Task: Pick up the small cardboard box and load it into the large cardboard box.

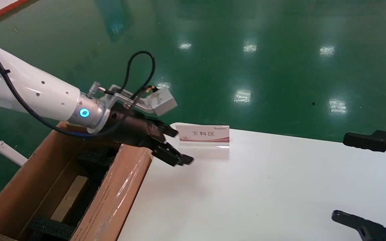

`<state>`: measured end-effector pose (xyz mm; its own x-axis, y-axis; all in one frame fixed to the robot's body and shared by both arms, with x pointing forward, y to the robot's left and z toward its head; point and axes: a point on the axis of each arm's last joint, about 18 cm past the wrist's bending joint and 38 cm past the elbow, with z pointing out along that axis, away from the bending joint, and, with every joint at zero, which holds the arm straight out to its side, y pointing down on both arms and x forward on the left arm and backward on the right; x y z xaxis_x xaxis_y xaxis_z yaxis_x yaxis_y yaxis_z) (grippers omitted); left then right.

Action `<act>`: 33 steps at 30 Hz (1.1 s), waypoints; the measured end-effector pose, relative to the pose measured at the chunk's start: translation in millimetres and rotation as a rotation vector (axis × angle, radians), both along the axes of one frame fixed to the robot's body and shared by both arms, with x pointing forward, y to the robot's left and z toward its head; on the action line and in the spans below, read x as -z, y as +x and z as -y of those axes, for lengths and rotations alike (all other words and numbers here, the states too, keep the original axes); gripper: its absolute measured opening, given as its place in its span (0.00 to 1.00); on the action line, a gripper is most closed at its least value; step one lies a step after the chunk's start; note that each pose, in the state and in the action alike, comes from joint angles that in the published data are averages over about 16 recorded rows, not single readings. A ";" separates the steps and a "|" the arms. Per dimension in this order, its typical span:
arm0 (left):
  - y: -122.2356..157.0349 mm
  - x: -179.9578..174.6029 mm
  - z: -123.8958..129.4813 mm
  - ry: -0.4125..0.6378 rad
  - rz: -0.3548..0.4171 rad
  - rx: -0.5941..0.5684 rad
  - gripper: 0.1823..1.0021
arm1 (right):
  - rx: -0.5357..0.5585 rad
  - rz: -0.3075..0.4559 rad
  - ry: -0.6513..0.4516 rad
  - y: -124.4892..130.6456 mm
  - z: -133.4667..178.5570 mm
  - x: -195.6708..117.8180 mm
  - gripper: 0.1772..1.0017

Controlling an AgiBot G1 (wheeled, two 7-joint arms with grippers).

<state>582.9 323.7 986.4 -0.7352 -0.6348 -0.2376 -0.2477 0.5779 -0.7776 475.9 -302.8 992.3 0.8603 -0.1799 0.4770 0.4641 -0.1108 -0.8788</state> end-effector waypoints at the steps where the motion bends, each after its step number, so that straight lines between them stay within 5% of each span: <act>1: -1.6 0.9 4.4 -0.011 0.002 0.027 1.00 | 0.000 0.000 0.000 0.0 0.0 0.0 1.00; 17: -38.9 3.2 46.0 -0.205 0.116 0.405 1.00 | 0.000 0.000 0.000 -0.1 -0.1 0.0 1.00; 33: -88.3 -4.2 35.9 -0.381 0.377 0.661 1.00 | -0.001 0.000 -0.001 -0.3 -0.3 0.1 1.00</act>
<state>494.6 287.8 990.6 -0.8976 -0.1892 -0.3982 0.3631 0.1950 -0.9111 475.6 -302.5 992.2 0.8603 -0.1790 0.4773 0.4643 -0.1113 -0.8787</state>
